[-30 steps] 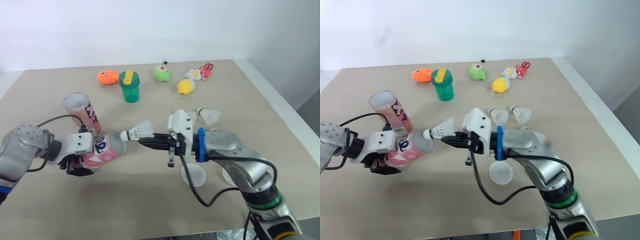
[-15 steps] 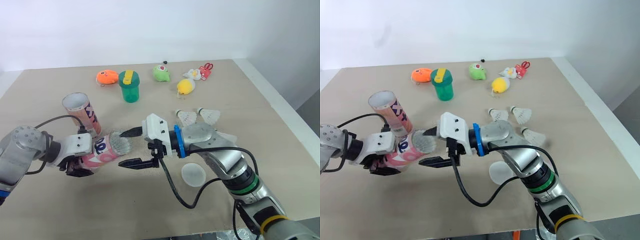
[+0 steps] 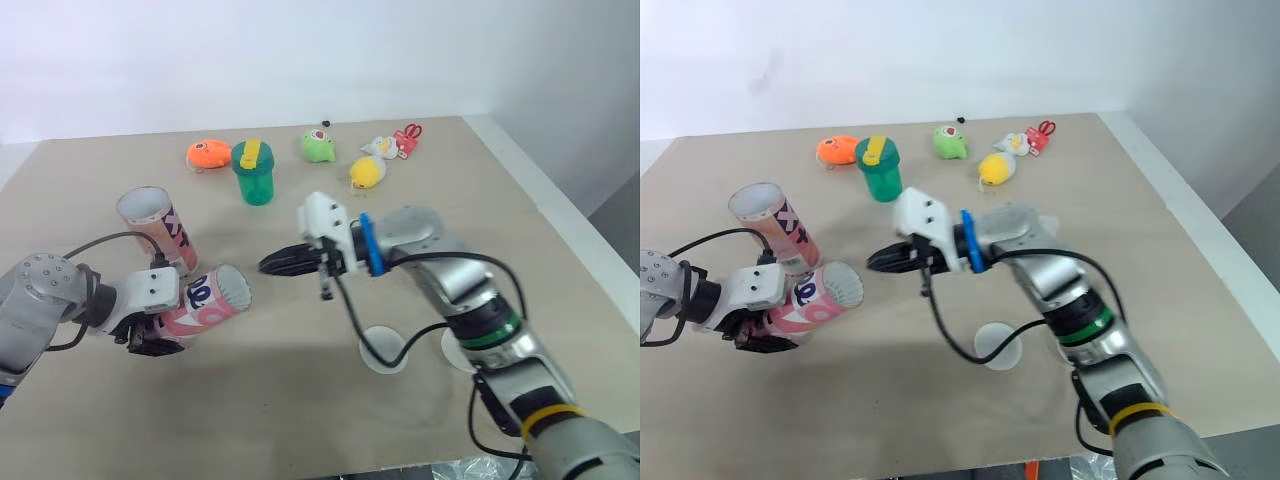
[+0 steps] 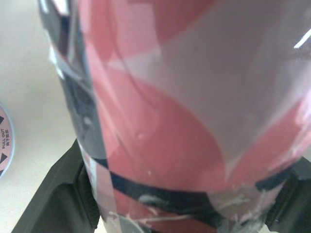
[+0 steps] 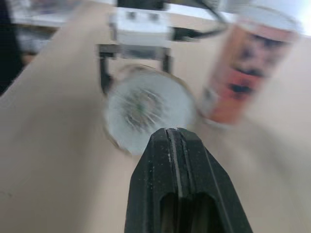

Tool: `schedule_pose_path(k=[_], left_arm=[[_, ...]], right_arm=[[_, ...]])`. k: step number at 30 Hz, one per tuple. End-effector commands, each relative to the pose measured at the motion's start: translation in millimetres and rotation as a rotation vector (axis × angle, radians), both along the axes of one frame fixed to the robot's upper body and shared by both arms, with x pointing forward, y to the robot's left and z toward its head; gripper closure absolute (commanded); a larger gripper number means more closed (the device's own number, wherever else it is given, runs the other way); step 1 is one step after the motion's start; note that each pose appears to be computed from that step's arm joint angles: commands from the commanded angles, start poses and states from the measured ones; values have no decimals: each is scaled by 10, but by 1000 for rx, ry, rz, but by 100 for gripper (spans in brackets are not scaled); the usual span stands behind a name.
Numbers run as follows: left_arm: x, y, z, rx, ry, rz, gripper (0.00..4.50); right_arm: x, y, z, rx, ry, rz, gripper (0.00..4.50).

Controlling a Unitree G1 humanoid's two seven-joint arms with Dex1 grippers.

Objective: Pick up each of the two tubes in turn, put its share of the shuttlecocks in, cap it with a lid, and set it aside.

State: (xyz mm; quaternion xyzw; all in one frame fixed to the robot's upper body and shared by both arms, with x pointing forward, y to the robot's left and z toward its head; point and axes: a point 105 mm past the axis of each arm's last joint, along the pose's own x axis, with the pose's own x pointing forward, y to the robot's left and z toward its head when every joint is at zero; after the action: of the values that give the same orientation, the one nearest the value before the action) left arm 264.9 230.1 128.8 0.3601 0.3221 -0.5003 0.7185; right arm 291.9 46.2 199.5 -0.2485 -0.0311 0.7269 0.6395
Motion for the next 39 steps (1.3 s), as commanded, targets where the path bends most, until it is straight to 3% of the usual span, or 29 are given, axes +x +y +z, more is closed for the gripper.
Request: schedule_pose_path(k=[1,14,25,34,39], left_arm=[[-34,-33,-60,-1,28,-17,83],[-22,-71,-77,-7,31,-30,83],[22,-127,-90,-16,22,-44,83],[158,-292,73,-96,-103,-91,83],[266,-506,136,-166,-173,-132,83]], right_arm=[[-28,223,72,3,-70,59,447],[-254,745,-133,-101,-152,227,447],[-433,925,-123,-98,-224,304,447],[-403,619,479,-30,-303,312,447],[-331,378,629,-88,-366,298,447]])
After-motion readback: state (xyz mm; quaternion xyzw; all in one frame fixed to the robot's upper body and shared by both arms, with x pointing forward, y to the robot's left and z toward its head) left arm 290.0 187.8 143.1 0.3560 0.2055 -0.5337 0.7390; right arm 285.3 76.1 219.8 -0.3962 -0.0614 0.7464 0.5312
